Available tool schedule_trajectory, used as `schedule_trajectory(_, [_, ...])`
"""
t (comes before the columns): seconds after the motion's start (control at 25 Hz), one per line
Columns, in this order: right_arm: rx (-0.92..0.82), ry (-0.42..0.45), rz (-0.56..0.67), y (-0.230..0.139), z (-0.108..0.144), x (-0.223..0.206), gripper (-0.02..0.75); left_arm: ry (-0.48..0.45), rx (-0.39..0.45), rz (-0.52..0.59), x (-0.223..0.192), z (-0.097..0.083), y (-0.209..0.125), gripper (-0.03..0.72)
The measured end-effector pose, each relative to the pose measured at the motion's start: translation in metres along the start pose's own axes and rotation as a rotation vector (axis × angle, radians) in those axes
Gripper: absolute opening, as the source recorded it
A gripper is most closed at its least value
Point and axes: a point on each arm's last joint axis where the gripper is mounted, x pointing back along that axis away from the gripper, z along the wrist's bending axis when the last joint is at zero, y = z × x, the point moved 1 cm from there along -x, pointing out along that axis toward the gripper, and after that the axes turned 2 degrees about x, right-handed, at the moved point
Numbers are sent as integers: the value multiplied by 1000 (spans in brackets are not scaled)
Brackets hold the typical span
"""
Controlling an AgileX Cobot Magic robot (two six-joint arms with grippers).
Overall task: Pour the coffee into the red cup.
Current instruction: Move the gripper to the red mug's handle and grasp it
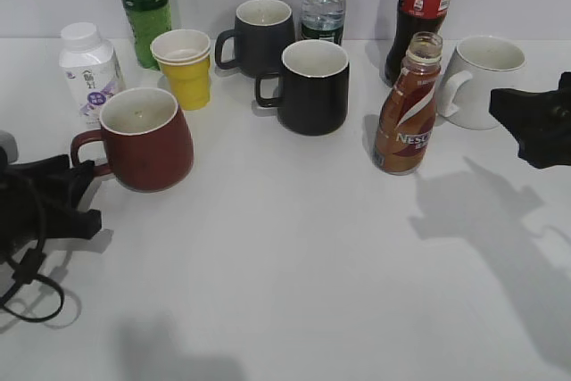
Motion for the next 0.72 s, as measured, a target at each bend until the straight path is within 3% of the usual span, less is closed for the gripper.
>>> schedule_trajectory(0.32, [1, 0, -1, 0, 0, 0, 555, 13, 14, -48, -22, -1, 12, 257])
schedule_trajectory(0.72, [1, -1, -3, 0, 0, 0, 555, 40, 25, -28, -53, 3, 10, 230])
